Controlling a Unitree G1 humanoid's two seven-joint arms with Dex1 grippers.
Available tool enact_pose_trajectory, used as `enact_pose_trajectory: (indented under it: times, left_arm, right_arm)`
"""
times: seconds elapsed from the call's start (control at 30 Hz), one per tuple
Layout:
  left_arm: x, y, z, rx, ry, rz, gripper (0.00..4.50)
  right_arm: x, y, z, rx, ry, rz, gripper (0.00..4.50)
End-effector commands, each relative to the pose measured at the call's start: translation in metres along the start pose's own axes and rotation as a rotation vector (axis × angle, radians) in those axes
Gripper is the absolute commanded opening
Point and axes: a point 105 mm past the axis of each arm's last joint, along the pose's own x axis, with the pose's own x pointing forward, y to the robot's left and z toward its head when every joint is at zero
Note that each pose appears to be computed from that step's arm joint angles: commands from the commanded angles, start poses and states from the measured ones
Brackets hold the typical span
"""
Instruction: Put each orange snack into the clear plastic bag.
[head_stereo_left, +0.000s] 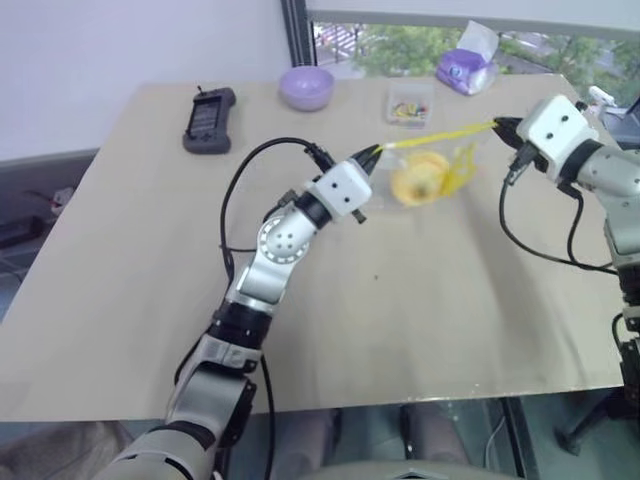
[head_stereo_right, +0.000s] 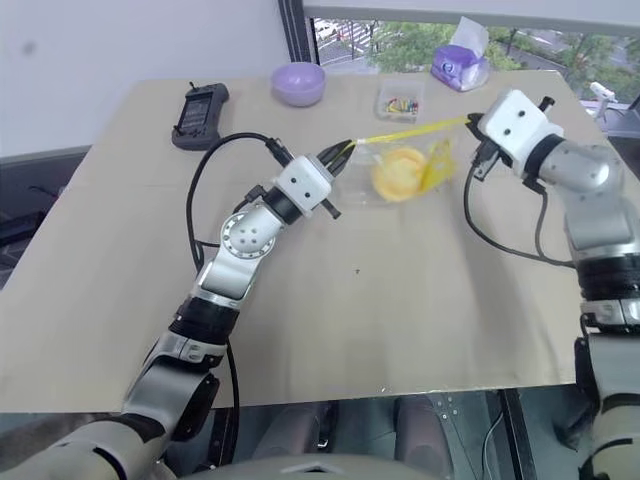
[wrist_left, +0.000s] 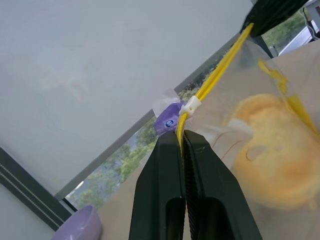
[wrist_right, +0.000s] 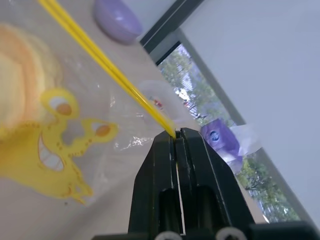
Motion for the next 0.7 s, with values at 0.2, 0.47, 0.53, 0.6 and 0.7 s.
enact_pose_trajectory:
  times: [0.2,0.47,0.53,0.6,0.7]
  left_arm:
    - [-0.011,-0.018,-0.005,-0.036,0.007,-0.084,0.00]
    - [-0.010,-0.028,-0.001,-0.035,-0.010,-0.136,0.00]
    - [-0.010,-0.030,0.000,-0.035,-0.014,-0.149,0.00]
    - [-0.010,-0.032,0.001,-0.036,-0.018,-0.154,0.00]
    - [-0.009,-0.033,0.002,-0.038,-0.023,-0.159,0.00]
  right_arm:
    - [-0.030,0.026,-0.004,0.042,0.089,0.168,0.91]
    - [-0.025,0.038,0.054,-0.001,-0.059,0.324,1.66]
    - [-0.018,0.043,0.072,0.000,-0.122,0.349,1.66]
    - [-0.009,0.048,0.082,-0.005,-0.154,0.357,1.66]
    - [0.000,0.062,0.089,-0.026,-0.181,0.402,1.66]
